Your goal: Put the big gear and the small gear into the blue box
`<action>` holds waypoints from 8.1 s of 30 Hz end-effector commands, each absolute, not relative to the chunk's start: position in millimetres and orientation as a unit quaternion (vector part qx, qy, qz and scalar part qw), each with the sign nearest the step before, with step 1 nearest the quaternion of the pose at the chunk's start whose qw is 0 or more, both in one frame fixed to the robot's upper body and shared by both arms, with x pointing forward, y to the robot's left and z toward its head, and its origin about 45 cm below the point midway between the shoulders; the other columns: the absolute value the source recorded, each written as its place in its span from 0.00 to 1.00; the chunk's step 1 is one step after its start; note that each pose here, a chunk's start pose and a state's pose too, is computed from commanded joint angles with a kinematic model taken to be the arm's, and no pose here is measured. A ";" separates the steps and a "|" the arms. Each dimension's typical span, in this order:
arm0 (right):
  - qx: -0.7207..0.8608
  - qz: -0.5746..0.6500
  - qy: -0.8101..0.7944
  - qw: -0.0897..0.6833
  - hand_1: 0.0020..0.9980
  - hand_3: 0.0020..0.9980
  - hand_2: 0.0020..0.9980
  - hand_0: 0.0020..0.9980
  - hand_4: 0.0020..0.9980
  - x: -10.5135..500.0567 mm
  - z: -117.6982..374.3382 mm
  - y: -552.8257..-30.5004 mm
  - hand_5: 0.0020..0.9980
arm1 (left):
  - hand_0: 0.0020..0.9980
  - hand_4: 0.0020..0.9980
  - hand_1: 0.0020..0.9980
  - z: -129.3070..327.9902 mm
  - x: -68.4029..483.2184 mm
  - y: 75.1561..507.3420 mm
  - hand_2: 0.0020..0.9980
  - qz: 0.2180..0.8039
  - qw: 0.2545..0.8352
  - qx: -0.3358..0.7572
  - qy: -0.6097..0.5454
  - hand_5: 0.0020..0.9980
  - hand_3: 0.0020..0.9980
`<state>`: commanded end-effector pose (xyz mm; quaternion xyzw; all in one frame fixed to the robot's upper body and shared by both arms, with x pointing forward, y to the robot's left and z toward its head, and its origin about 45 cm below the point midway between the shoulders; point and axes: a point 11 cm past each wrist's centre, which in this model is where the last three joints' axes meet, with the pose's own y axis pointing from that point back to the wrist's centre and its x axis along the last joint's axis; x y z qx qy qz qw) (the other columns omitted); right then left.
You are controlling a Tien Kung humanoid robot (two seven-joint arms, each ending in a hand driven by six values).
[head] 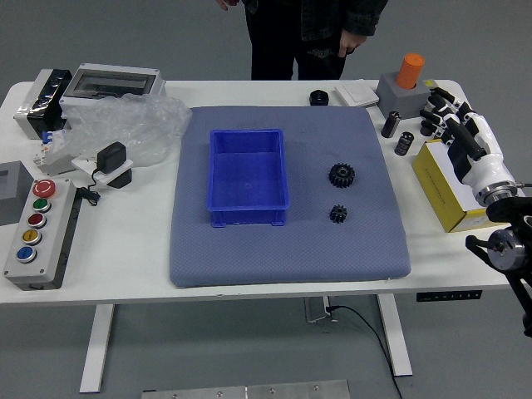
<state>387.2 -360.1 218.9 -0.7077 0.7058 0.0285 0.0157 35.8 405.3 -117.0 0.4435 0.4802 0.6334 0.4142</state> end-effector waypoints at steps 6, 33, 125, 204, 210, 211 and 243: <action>-0.714 0.011 0.700 -0.014 0.76 0.84 0.86 0.84 0.79 387.1 218.1 -356.7 0.44 | 0.74 0.46 0.68 -117.0 35.3 405.6 0.73 0.634 0.414 0.443 0.480 0.01 0.74; -0.724 -0.235 0.527 -0.377 0.74 0.88 0.88 0.79 0.76 380.9 224.2 -303.7 0.21 | 0.74 0.46 0.68 -116.4 35.5 407.4 0.73 0.634 0.413 0.444 0.479 0.01 0.74; -0.696 -0.342 0.408 -0.482 0.55 0.62 0.59 0.67 0.65 367.2 144.2 -247.1 0.25 | 0.73 0.45 0.68 -116.9 35.6 405.7 0.73 0.632 0.414 0.445 0.480 0.01 0.73; -0.669 -0.395 0.430 -0.460 0.55 0.66 0.63 0.68 0.62 373.6 171.8 -244.3 0.26 | 0.73 0.45 0.68 -116.9 36.2 405.5 0.73 0.631 0.415 0.446 0.480 0.01 0.72; -0.672 -0.385 0.425 -0.469 0.56 0.69 0.66 0.66 0.67 374.6 169.1 -245.2 0.29 | 0.73 0.45 0.68 -116.9 36.3 405.5 0.73 0.631 0.415 0.445 0.480 0.01 0.72; -0.673 -0.383 0.424 -0.471 0.56 0.69 0.66 0.66 0.67 374.8 168.2 -245.6 0.29 | 0.73 0.45 0.68 -116.9 36.3 405.5 0.73 0.631 0.415 0.446 0.480 0.01 0.72; -0.673 -0.367 0.409 -0.495 0.57 0.69 0.66 0.64 0.69 375.7 142.2 -240.6 0.28 | 0.73 0.45 0.68 -117.2 35.8 404.5 0.73 0.630 0.416 0.446 0.480 0.01 0.72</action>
